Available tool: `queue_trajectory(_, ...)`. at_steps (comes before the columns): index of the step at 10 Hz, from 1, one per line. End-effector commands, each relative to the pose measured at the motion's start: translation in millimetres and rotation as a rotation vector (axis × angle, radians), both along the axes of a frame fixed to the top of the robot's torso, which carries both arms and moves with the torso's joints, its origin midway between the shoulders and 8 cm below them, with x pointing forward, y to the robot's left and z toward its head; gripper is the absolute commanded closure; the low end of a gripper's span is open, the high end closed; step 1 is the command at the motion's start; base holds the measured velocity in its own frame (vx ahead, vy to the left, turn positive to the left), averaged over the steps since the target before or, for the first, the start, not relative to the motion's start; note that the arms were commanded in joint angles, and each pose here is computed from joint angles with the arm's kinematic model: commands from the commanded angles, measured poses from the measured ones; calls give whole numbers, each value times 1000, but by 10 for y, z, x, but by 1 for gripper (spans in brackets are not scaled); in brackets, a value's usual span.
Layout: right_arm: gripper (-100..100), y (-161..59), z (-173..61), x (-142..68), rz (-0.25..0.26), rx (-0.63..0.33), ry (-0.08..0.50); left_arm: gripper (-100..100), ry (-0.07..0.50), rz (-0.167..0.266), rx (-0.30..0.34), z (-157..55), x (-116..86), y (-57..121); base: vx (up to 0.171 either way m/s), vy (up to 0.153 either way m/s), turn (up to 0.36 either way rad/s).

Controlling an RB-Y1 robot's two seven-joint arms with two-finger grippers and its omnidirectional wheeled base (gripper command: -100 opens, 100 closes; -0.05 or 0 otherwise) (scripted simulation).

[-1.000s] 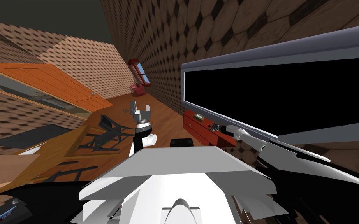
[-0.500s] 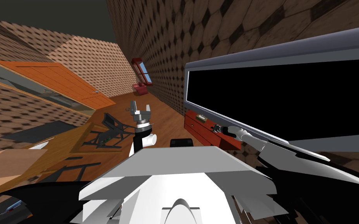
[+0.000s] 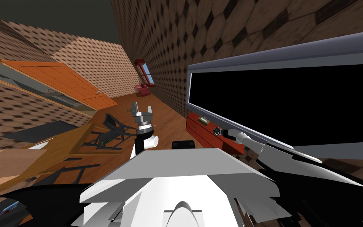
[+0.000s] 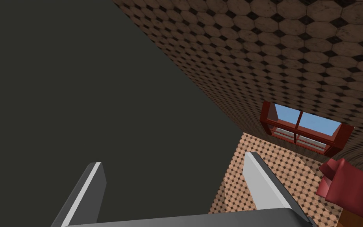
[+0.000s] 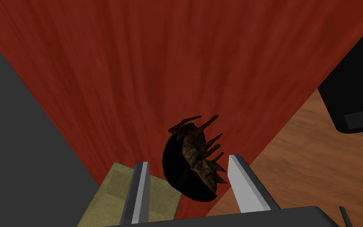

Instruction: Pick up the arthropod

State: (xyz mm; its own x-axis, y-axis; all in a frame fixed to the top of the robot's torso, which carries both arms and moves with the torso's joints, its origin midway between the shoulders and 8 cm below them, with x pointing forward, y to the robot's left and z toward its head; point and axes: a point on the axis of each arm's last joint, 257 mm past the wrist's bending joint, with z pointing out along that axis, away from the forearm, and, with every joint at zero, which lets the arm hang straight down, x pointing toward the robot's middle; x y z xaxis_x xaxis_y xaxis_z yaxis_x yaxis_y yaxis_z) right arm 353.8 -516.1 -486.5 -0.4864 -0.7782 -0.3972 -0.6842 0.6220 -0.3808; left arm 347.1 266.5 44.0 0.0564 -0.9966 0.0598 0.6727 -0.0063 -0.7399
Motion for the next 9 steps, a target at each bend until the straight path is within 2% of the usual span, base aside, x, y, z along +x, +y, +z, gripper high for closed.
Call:
queue_trajectory(1,100,0,0,0,0,0,0,0,0,0,0,0,0,0,0,0,0)
queue_trajectory(4,100,2,1,3,1,0,0,0,0,0,0,0,0,0,0,0,0)
queue_trajectory(5,0,2,1,3,1,0,0,0,0,0,0,0,0,0,0,0,0)
queue_trajectory(6,100,-93,125,49,7,-5,-3,0,0,0,0,0,0,0,-31,37,-63)
queue_trajectory(8,100,-99,141,53,10,-8,-4,0,0,0,0,0,0,0,-41,49,-50)
queue_trajectory(9,0,-106,148,51,9,-7,-3,0,0,0,0,0,0,0,-5,5,0)
